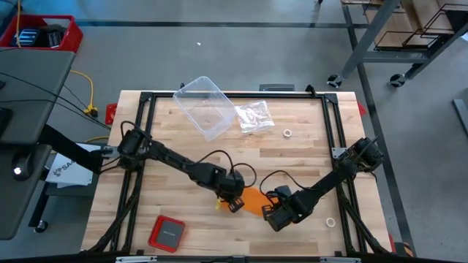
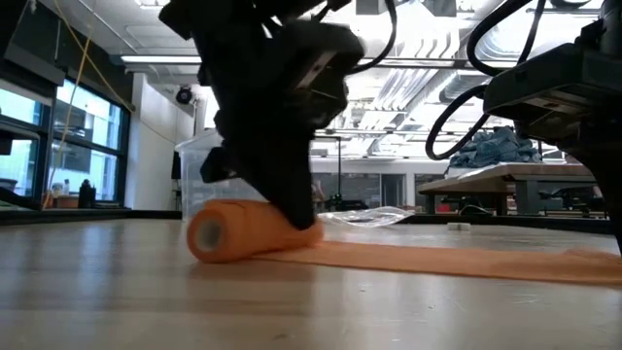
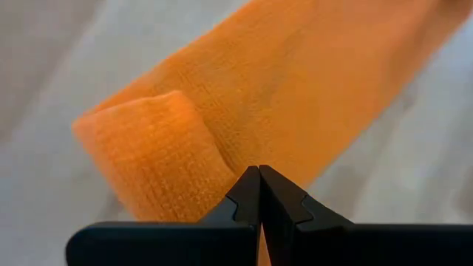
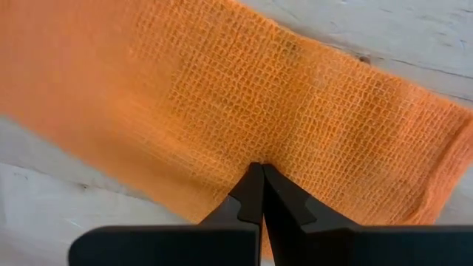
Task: Roll bandage
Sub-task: Roll the orange bandage
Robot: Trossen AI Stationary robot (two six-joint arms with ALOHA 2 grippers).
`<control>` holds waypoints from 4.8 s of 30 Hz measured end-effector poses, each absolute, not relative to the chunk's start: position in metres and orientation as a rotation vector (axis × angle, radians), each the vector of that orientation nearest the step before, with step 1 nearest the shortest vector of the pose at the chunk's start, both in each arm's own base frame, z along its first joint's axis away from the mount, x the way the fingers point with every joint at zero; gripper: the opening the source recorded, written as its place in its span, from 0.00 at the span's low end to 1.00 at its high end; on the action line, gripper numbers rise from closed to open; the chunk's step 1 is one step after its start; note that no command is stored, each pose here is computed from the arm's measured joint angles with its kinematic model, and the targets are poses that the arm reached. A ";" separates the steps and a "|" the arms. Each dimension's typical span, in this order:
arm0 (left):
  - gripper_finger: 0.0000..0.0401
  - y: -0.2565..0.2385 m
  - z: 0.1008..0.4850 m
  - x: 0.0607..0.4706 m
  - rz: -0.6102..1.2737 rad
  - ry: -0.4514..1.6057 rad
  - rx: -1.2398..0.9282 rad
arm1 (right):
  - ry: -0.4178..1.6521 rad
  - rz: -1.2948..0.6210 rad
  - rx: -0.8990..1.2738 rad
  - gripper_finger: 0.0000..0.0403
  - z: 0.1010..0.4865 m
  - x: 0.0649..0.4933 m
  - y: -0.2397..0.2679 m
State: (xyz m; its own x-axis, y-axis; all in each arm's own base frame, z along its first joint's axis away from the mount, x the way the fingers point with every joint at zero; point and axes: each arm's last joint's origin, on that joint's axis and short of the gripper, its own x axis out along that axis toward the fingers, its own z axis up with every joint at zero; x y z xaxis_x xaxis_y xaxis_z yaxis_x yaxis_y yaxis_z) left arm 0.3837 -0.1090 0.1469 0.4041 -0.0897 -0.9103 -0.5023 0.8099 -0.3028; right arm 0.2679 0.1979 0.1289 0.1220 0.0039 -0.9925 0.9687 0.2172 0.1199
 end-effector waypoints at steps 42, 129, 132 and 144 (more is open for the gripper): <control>0.00 -0.089 0.164 0.400 0.230 1.066 -0.530 | 1.211 -0.982 1.141 0.00 0.129 0.256 0.214; 0.00 -0.030 0.161 0.378 0.334 1.294 -0.337 | 1.408 -0.896 1.147 0.00 0.130 0.215 0.260; 0.00 -0.036 0.161 0.377 0.322 1.299 -0.334 | 1.408 -0.900 1.162 0.00 0.131 0.220 0.256; 0.00 -0.045 0.141 0.355 0.439 1.411 -0.329 | 1.355 -0.892 1.198 0.00 0.134 0.236 0.244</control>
